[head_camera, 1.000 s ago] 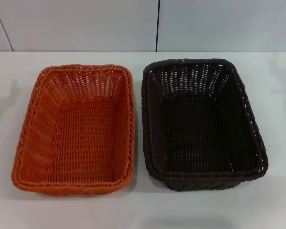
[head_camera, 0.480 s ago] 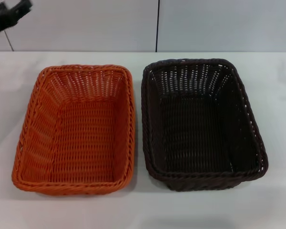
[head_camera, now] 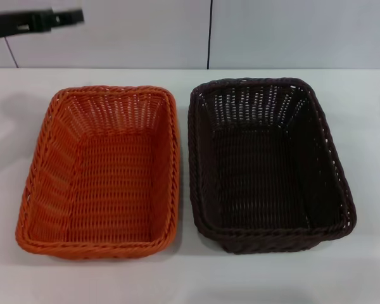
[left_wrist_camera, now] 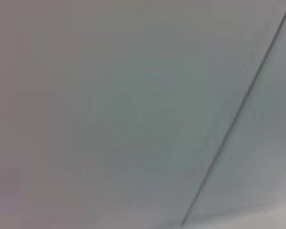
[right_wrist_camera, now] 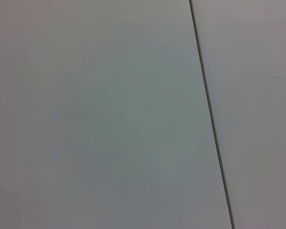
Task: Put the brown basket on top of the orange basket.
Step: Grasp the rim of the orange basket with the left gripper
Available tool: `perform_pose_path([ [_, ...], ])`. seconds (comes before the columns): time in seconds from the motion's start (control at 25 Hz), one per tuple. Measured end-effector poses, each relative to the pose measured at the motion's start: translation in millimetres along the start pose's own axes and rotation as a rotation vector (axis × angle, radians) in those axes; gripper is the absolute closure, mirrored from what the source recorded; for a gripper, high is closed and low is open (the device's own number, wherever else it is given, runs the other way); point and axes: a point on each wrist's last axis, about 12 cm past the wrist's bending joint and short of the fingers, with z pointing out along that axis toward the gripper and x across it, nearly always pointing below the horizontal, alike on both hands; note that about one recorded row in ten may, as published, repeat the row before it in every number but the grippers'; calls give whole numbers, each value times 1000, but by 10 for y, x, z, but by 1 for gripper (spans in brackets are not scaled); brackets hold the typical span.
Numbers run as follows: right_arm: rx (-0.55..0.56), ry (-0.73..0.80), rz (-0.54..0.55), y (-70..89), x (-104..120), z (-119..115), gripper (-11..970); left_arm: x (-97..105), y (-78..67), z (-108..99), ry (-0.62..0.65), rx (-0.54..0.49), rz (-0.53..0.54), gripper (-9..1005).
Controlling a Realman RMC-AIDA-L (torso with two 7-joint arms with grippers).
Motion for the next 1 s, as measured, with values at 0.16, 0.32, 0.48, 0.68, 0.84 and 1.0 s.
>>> perform_pose_path([
  [0.16,-9,2,-5,7,3,-4,431,-66,-76,-50,192,-83,8,242],
  [0.32,-13,-7,-5,13,-7,-1,430,-112,-258,-119,320,-138,21,244],
  [0.48,-15,-10,-5,22,-13,5,429,-74,-378,-196,424,-210,20,247],
  [0.68,-18,-13,-4,34,-21,17,427,9,-381,-247,486,-254,4,250],
  [0.84,-24,-14,-1,60,-26,34,426,37,-368,-257,505,-270,2,253],
  [1.0,-39,-11,-1,106,-29,58,425,155,-383,-216,539,-287,-10,255],
])
